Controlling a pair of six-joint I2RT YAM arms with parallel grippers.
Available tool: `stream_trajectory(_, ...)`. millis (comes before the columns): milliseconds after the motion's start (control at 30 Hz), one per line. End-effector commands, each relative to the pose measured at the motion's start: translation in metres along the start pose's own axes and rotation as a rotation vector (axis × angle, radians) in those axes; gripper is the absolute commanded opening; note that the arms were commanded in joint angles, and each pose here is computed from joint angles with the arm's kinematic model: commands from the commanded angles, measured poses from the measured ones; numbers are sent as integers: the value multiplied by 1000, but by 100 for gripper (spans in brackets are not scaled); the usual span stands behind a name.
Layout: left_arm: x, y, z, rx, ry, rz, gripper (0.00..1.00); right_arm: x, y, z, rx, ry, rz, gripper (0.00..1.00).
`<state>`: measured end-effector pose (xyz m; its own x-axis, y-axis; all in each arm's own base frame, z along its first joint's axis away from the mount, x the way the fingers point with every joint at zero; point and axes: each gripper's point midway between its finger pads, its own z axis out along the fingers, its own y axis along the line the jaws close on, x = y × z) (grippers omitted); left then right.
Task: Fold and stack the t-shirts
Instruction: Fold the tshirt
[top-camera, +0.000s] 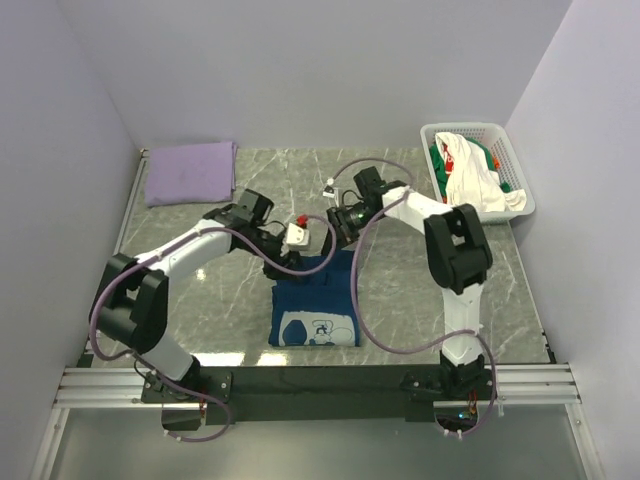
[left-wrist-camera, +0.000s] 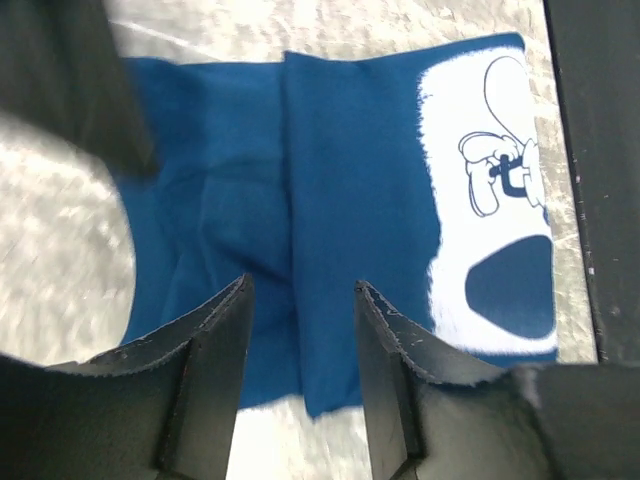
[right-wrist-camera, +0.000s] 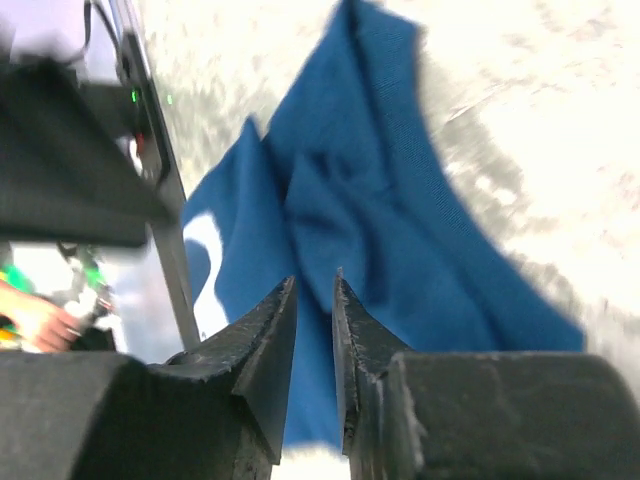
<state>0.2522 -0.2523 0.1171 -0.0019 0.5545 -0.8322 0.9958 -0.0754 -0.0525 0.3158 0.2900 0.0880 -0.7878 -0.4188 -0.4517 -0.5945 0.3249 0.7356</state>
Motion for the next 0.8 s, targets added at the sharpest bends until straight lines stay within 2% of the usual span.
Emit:
stream_trajectory(0,6,10,17,-6,24,68,50,-36,11,16,-72,-83,59,27)
stream_trajectory(333,23,4,48,66,97,42,45,-3,-8,61,-102,-7,181,27)
stream_trajectory(600,27,-2,59,109,144,48,45,22,-32,77,-79,61,275,25)
stream_trajectory(767,29,0,67,120,179,33,42,30,-39,79,-58,74,296,23)
